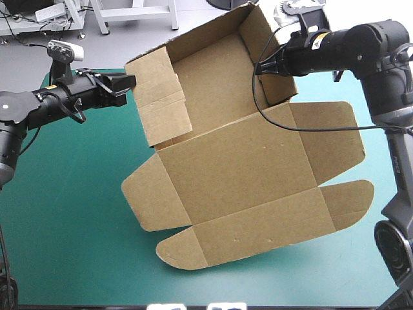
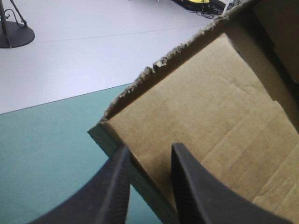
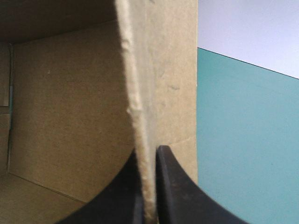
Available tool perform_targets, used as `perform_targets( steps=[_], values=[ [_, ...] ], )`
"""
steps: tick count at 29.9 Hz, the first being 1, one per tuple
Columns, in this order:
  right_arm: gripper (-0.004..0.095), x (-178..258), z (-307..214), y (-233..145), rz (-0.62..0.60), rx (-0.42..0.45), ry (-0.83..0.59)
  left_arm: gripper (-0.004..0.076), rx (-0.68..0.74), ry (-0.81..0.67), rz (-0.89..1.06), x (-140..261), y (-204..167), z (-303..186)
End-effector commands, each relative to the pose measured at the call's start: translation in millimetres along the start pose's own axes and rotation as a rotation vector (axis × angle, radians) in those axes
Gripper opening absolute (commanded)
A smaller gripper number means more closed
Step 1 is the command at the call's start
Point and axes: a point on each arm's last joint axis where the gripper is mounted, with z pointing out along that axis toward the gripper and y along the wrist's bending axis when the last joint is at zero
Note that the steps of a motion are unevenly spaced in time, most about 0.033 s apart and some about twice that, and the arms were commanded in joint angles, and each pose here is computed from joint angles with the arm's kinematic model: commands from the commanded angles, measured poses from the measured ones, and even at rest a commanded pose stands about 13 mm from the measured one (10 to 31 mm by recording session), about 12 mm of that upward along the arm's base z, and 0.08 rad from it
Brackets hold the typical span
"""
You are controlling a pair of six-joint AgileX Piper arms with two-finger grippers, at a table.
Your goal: Fold the box
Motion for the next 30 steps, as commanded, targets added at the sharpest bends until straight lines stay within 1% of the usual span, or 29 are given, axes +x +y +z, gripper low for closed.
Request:
perform_targets(
  steps=[1, 6, 12, 18, 25, 30],
  values=[
    [-0.0018, -17, -27, 21, 0.029, -0.097, -0.185, 0.0218, -0.002, -0.059, -0.029, -13, -9, -8],
    [-0.0018, -19, -20, 28, 0.024, -0.112, -0.197, 0.0218, 0.004, -0.039, -0.079, -10, -5, -3],
    [-0.0018, -27, -13, 30, 0.055, -0.138, -0.278, 0.0218, -0.011, -0.023, -0.135, -7, 2, 3],
    [-0.0018, -31, -6, 28, 0.079, -0.131, -0.326, 0.0218, -0.029, -0.022, -0.186, -5, 9, 9],
    [-0.0018, -32, 5, 26, 0.119, -0.137, -0.332, 0.0218, -0.08, -0.061, -0.186, -7, 16, 11],
    [-0.0018, -31, 8, 28, 0.146, -0.181, -0.318, 0.0218, -0.09, -0.058, -0.203, -4, 24, 19]
  ],
)
